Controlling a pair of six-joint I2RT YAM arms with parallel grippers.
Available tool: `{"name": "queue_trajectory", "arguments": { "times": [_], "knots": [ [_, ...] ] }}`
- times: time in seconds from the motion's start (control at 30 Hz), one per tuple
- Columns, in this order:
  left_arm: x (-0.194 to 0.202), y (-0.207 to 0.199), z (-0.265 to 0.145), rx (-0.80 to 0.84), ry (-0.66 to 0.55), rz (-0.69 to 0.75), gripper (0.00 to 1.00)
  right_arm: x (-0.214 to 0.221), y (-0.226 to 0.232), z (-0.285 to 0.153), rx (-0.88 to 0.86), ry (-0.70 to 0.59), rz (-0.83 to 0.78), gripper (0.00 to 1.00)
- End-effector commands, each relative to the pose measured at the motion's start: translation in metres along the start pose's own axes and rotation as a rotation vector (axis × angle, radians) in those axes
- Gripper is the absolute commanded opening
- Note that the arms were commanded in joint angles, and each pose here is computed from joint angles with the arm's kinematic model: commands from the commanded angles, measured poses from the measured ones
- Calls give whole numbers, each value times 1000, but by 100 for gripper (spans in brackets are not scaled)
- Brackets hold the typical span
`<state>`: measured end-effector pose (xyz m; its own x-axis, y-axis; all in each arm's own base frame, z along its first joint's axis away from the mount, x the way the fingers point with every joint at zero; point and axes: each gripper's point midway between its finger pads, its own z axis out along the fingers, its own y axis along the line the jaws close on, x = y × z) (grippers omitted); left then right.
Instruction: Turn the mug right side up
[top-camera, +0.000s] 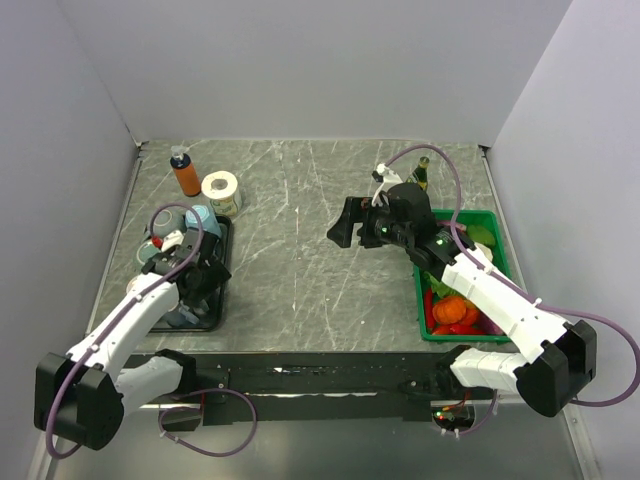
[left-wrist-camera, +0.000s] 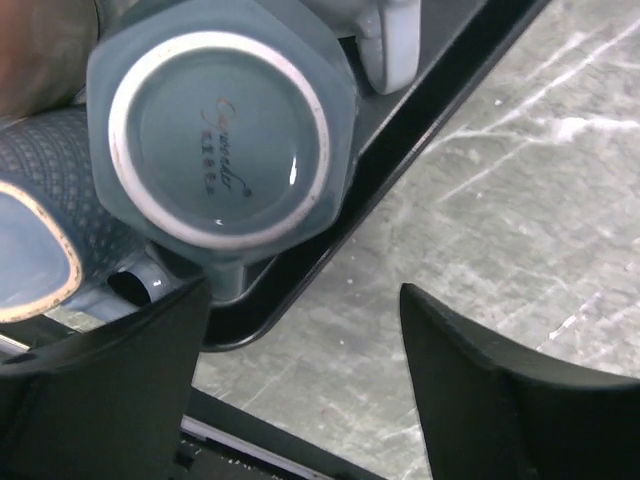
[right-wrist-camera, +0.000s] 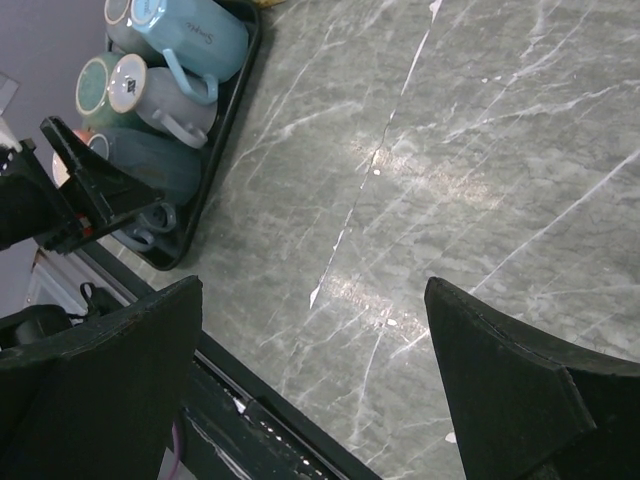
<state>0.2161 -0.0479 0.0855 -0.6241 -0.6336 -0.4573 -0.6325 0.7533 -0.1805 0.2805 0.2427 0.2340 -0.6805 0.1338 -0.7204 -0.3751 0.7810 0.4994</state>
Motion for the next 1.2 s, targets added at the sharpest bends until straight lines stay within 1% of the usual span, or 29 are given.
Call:
{"name": "queue_trajectory", "arguments": {
  "times": [0.0, 0.03, 0.13, 0.37, 0.63, 0.77, 0.8, 0.83, 0.93, 1.07, 1.13, 1.17],
  "knots": [
    [-8, -9, 9, 9, -44, -14, 70, -16, 8, -7, -6, -51, -19, 98],
    [-7, -7, 12, -4, -39, -8, 66, -17, 8, -6, -5, -52, -17, 98],
    [-7, -2, 15, -25, -50, -12, 60, -15, 7, -5, -6, -45, -11, 98],
    [-7, 7, 19, -49, -82, -53, 61, -13, 8, -2, -12, -35, -6, 98],
    [-15, 13, 19, -69, -134, -85, 56, -13, 6, -1, -5, -33, -10, 98],
    [-19, 12, 18, -73, -149, -87, 47, -13, 6, -1, -4, -32, -8, 98],
    [-18, 12, 19, -71, -148, -86, 43, -12, 7, -1, -6, -29, -8, 98],
    [-18, 11, 19, -67, -149, -88, 40, -13, 7, 0, -7, -30, -6, 98],
    [-16, 12, 23, -70, -144, -84, 38, -13, 6, 0, -5, -30, -8, 98],
    [-15, 13, 26, -82, -144, -84, 38, -13, 6, -1, -2, -28, -11, 98],
    [-13, 13, 28, -79, -137, -81, 35, -12, 5, -1, 2, -27, -10, 98],
    [-13, 12, 28, -75, -135, -82, 32, -12, 5, -1, 3, -25, -9, 98]
  ]
}}
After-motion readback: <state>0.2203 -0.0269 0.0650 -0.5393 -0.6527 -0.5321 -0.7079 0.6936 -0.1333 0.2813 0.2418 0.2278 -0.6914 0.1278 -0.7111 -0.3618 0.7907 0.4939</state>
